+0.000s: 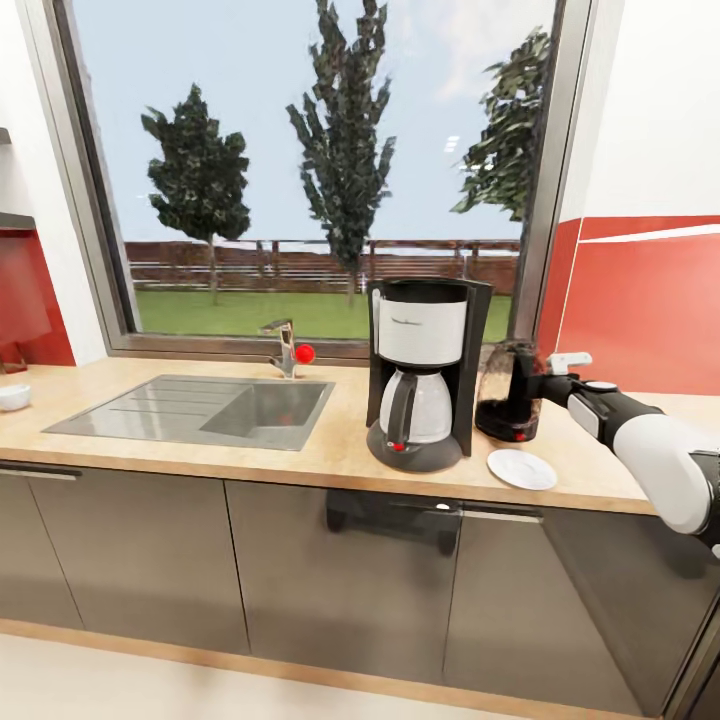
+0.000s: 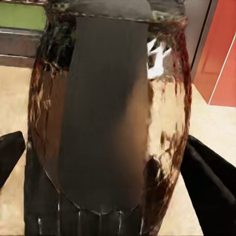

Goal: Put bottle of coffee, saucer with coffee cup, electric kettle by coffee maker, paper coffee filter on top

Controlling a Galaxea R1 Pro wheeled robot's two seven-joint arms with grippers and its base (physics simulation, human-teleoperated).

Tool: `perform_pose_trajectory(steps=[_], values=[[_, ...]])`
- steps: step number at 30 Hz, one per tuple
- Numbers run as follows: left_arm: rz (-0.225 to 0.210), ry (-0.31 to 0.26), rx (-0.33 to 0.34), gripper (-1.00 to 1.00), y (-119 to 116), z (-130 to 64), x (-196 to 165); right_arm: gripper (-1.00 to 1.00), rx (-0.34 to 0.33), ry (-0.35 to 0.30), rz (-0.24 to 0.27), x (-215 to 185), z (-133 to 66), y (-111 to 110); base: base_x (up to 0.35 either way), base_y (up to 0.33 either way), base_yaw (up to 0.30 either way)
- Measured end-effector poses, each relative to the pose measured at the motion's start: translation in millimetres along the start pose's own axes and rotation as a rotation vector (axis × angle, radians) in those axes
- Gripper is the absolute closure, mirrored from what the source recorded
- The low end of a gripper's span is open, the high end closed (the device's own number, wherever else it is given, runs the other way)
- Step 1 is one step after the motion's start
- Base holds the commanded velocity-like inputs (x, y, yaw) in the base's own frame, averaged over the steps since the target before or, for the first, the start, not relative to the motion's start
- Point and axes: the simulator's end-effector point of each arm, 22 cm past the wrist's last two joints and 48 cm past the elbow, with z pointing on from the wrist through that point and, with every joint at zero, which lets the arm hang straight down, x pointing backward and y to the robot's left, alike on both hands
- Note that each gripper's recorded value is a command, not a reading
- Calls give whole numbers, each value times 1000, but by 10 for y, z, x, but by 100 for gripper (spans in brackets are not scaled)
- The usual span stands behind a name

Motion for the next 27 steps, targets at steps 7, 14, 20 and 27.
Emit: perform_pose_trajectory(steps=[7, 14, 20, 27], values=[[-1, 1, -9, -100, 16, -1, 5, -100, 2, 4, 0, 7, 4, 12, 0, 0, 0], [-1, 1, -11, -100, 18, 0, 8, -100, 3, 7, 0, 17, 7, 9, -118, 0, 0], [0, 0, -12, -100, 19, 2, 3, -100, 2, 15, 1, 41, 9, 15, -301, 0, 0], [0, 0, -12, -100, 22, 3, 0, -100, 2, 52, -4, 125, 8, 22, -326, 0, 0]])
